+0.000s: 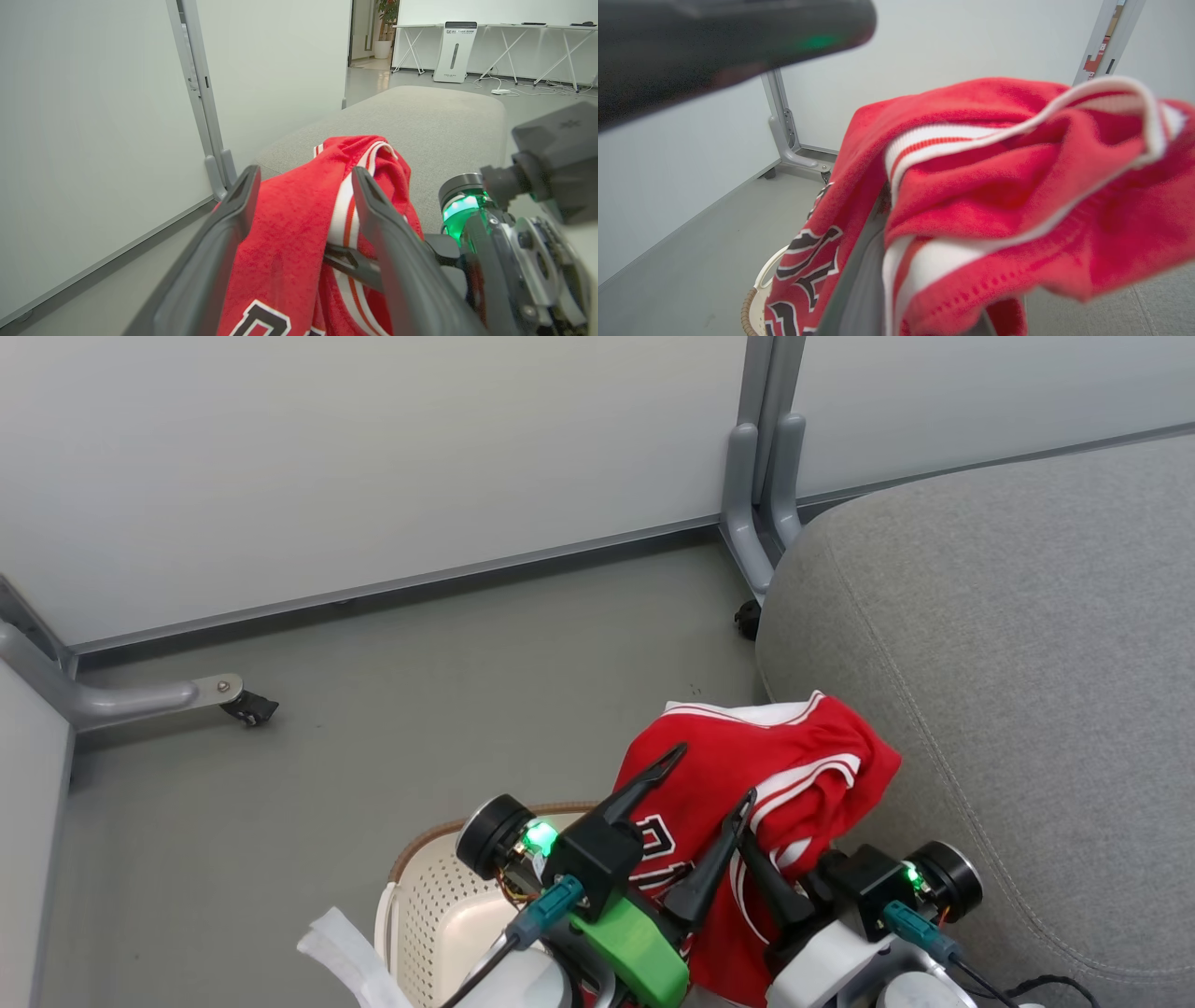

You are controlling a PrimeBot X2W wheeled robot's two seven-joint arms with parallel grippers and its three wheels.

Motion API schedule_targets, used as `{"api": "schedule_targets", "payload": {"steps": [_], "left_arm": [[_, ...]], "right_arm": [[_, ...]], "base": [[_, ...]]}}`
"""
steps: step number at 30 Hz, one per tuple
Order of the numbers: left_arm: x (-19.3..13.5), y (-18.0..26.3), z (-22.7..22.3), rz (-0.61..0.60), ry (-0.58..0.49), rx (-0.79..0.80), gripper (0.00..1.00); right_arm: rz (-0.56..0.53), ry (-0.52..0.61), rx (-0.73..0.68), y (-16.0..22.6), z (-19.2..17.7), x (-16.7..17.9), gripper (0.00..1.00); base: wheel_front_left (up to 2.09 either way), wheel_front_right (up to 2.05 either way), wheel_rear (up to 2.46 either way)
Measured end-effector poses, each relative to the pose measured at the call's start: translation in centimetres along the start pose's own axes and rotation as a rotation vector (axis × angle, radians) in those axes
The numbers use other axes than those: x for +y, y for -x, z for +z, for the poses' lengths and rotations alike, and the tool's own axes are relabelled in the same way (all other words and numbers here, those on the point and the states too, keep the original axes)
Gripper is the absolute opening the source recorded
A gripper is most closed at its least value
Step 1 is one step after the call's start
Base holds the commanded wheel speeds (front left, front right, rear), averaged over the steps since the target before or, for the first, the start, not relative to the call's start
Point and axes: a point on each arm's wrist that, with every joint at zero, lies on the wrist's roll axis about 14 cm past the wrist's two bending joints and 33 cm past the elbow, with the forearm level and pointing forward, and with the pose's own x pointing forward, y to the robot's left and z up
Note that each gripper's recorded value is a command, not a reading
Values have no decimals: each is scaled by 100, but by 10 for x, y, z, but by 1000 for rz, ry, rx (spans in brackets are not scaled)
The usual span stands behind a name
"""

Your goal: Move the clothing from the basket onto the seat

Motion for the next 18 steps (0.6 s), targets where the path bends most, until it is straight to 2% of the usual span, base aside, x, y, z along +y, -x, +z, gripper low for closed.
{"api": "schedule_targets", "payload": {"steps": [6, 18], "left_arm": [[5, 2, 0, 18, -5, -4, 100], [23, 6, -35, 31, -5, 50, 100]], "right_arm": [[-20, -3, -3, 2, 1, -6, 0], [-154, 12, -108, 6, 34, -50, 0]], "base": [[0, 0, 0], [0, 0, 0]]}}
